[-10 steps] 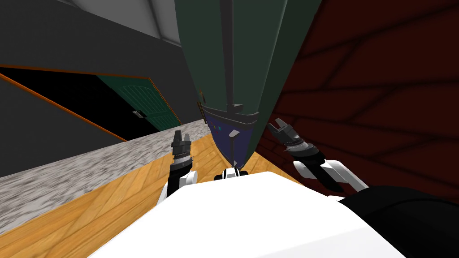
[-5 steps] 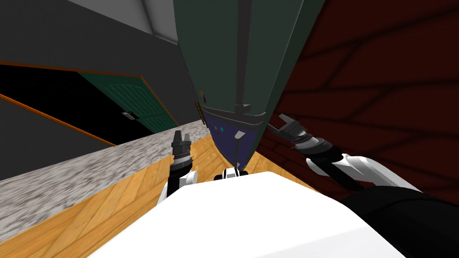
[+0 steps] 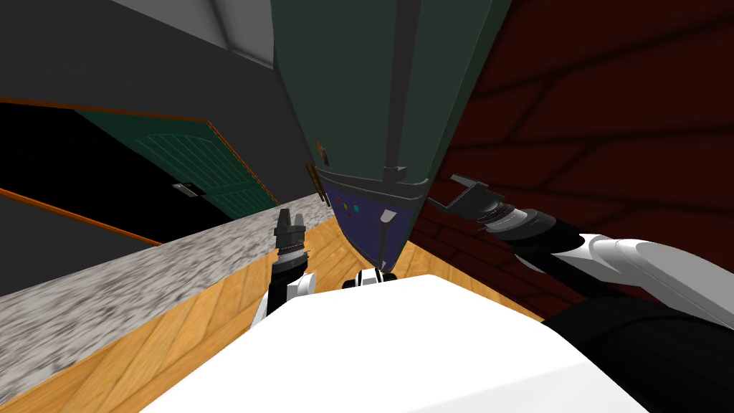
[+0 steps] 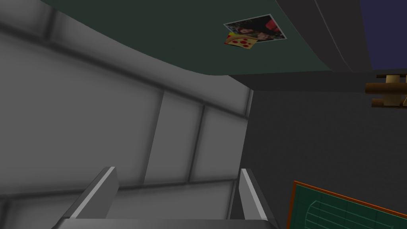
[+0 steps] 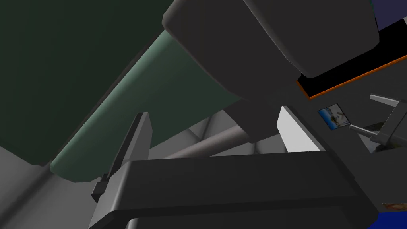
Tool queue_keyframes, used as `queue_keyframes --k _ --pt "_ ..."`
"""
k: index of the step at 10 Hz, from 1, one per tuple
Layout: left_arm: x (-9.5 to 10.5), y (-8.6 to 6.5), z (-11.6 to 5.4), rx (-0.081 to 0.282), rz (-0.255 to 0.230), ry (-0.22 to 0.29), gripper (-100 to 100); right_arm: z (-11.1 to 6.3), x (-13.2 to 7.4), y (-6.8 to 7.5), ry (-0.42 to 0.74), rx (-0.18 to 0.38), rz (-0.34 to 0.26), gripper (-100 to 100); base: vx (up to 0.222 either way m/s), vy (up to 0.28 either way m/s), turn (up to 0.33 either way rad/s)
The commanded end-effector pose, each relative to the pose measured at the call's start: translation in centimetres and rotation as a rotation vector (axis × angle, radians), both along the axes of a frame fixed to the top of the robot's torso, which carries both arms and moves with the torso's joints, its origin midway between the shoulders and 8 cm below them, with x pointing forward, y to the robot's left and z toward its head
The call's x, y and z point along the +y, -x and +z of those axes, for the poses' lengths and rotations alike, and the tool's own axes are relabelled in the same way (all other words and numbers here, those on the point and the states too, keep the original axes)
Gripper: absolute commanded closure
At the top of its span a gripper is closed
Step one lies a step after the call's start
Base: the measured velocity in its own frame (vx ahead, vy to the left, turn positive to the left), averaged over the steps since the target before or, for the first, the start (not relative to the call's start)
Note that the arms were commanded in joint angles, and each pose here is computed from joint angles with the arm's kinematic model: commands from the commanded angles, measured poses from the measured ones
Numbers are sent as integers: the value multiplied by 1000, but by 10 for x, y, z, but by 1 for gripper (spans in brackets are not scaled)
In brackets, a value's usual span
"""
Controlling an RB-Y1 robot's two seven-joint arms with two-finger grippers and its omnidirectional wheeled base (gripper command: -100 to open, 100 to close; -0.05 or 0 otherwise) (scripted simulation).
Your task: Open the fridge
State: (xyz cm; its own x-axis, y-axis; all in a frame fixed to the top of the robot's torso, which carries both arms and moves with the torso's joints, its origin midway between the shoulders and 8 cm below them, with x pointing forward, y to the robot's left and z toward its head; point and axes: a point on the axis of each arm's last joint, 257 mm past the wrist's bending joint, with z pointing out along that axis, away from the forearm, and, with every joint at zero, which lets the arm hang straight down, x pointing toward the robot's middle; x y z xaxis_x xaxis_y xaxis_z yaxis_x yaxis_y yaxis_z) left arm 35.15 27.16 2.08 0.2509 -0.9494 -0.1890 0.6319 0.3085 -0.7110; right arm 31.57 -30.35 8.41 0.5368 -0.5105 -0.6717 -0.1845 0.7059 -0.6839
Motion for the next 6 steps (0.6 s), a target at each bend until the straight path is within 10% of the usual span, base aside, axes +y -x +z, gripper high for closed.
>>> queue_keyframes --k 1,6 --pt "0 0 0 0 0 0 0 6 3 0 111 -26 -16 -100 18 41 -71" --pt "0 0 0 0 0 0 0 6 3 0 111 -26 -16 -100 -3 -1 11"
